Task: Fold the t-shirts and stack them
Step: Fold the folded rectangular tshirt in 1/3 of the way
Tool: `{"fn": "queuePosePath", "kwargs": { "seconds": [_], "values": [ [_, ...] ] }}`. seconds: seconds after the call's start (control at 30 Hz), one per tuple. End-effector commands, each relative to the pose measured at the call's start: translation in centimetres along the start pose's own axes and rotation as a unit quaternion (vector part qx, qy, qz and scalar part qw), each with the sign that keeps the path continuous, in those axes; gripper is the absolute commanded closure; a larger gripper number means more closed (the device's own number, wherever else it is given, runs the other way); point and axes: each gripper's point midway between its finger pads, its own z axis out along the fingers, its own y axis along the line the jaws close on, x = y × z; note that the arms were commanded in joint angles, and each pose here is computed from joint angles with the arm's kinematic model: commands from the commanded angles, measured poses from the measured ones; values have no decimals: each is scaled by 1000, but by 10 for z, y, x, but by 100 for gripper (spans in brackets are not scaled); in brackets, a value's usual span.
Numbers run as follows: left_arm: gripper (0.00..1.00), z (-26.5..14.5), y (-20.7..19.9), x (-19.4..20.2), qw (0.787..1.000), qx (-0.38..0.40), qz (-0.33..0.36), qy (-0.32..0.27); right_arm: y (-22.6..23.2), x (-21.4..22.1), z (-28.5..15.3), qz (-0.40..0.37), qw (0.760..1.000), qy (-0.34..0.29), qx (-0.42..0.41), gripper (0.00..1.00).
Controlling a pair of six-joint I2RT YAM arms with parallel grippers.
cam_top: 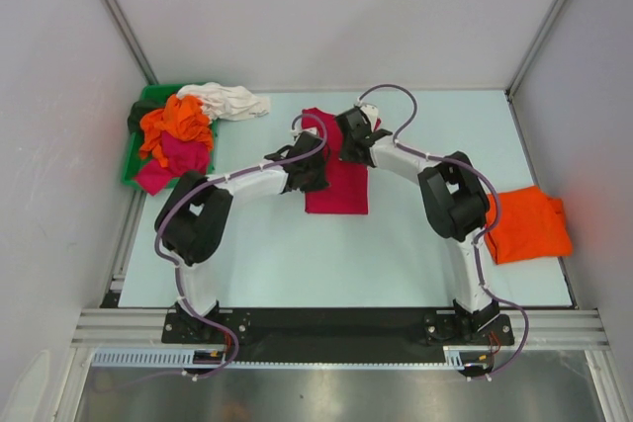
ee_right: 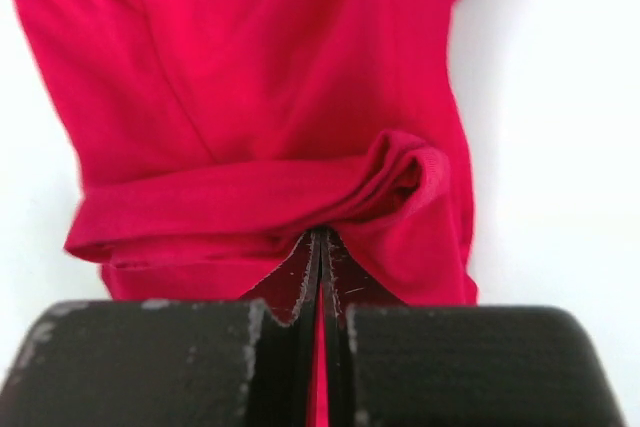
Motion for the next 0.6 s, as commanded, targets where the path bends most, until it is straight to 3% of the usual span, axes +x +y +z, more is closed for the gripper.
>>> {"fn": "queuePosePath", "kwargs": {
  "seconds": [0.0, 0.33, 0.47, 0.57],
  "values": [
    [100, 4, -3, 0, 1000, 8, -14, 4, 13, -31, 8, 14, 1000, -22, -15, 100],
    [100, 3, 8, 9, 1000, -10, -16, 11, -3, -75, 41, 20, 999, -38, 2, 100],
    [92, -20, 7, -10, 1000, -15, -5, -23, 2, -102, 11, 22, 997, -74, -14, 100],
    [82, -35, 11, -23, 998, -26, 11, -50, 6, -112, -34, 23, 995, -97, -31, 68]
  ]
}}
